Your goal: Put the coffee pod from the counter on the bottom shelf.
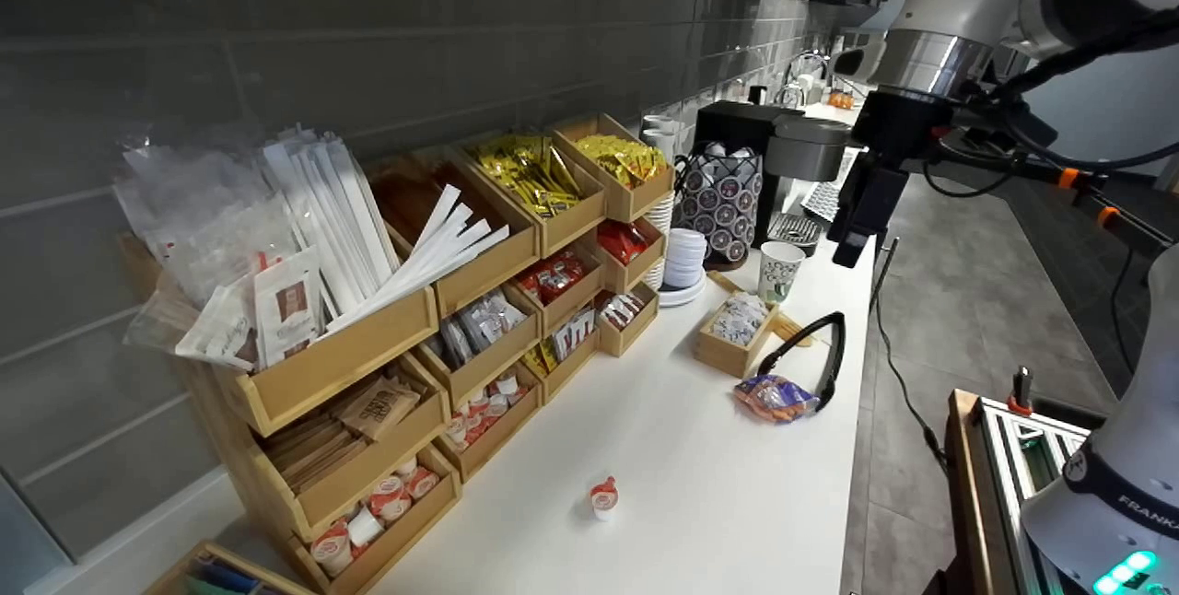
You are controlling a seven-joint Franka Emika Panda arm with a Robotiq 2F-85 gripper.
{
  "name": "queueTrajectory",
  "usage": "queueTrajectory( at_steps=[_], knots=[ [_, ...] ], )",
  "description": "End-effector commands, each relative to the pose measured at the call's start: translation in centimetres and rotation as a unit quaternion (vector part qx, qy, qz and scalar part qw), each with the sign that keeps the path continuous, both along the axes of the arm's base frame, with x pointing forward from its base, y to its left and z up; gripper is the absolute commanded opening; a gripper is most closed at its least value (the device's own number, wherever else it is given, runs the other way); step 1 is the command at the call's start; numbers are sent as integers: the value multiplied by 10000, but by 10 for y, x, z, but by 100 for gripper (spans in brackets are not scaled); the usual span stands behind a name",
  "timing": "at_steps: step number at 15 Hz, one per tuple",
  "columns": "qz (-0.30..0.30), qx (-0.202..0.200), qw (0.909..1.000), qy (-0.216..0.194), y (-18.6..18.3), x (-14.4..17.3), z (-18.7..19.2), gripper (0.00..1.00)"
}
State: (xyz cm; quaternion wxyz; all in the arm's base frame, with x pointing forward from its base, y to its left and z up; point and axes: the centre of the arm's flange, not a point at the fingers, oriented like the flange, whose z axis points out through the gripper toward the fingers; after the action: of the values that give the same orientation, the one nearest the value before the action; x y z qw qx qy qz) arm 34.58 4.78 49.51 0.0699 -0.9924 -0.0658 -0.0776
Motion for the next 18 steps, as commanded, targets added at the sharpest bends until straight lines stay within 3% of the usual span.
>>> queueTrajectory(
  at_steps=[1,5,9,13,17,18],
  knots=[
    [28,116,9999,-47,8,46,-43,100],
    [428,337,9985,82,38,97,-92,100],
    [863,550,9932,558,90,128,-141,100],
    [1168,566,9868,966,132,144,-187,100],
    [1372,685,9800,1270,149,153,-218,100],
    [1271,517,9843,1112,146,137,-208,100]
  ],
)
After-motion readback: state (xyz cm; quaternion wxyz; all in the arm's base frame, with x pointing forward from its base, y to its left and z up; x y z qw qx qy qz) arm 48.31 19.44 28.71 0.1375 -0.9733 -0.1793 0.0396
